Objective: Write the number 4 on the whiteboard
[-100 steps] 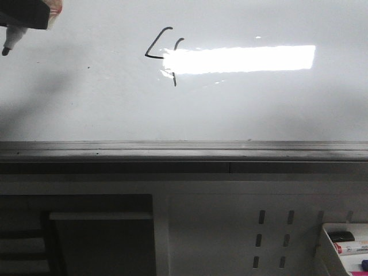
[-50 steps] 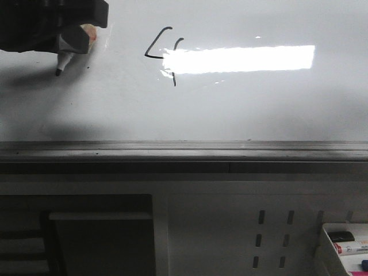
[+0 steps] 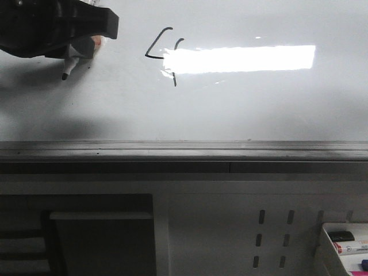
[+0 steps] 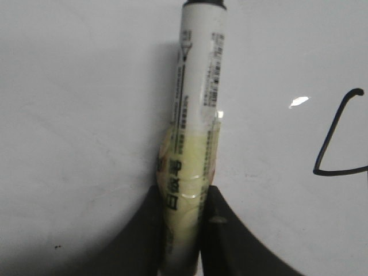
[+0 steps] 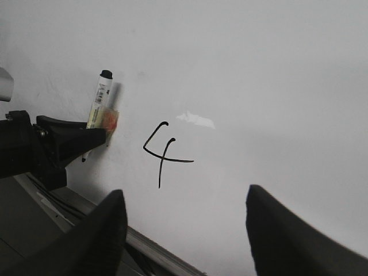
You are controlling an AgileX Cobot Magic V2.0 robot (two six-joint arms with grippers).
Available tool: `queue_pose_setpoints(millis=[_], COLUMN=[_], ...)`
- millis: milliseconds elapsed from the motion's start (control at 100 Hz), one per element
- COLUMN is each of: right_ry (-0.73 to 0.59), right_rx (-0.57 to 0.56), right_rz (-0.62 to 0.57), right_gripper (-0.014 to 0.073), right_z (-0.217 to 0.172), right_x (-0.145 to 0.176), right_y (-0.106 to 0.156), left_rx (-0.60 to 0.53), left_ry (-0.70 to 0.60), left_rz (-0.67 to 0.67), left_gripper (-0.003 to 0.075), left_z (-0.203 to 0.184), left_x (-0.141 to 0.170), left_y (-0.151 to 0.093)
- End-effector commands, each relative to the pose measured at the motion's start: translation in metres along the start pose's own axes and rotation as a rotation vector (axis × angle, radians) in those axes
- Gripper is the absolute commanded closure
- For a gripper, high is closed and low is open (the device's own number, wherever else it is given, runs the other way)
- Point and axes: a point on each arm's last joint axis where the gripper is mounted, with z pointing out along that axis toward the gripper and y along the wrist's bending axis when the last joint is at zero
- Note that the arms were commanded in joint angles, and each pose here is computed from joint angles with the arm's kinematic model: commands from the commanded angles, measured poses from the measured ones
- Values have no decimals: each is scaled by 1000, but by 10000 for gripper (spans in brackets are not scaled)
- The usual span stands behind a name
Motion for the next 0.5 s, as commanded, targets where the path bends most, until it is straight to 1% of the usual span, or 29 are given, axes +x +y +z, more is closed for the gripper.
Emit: queue_pose_setpoints(millis=[0, 100, 130, 170, 200, 270, 320, 340, 350, 390, 440, 490], right_ry=[-68, -68, -68, -68, -68, -68, -68, -67, -67, -67, -67, -67], right_rx=[15, 15, 15, 15, 15, 15, 15, 14, 14, 14, 14, 14], right_rz=[17, 17, 17, 17, 17, 17, 17, 17, 17, 17, 17, 17], right_gripper=[192, 192, 192, 192, 192, 192, 192, 192, 192, 192, 192, 192], right_z=[-5, -5, -5, -5, -5, -5, -5, -5, -5, -5, -5, -5], right_x=[-12, -12, -12, -12, -12, -12, -12, -12, -12, -12, -12, -12], right_y=[1, 1, 1, 1, 1, 1, 1, 1, 1, 1, 1, 1], left_rx=[-42, -45, -43, -38, -36, -34, -34, -33, -33, -29, -23, -19], left_ry=[-72, -75, -74, -70, -69, -68, -70, -71, -73, -79, -92, -112], left_rz=[-10, -9, -9, -9, -9, -9, -10, -10, -11, -14, -14, -13], left_gripper=[740, 735, 722, 686, 651, 529, 411, 382, 354, 281, 220, 195], left_z=[-2, -2, -2, -2, -2, -2, -3, -3, -4, -6, -9, -15], left_x=[-15, -15, -15, -15, -15, -14, -15, -15, -16, -17, -21, -25], left_y=[3, 3, 3, 3, 3, 2, 2, 3, 3, 3, 3, 5])
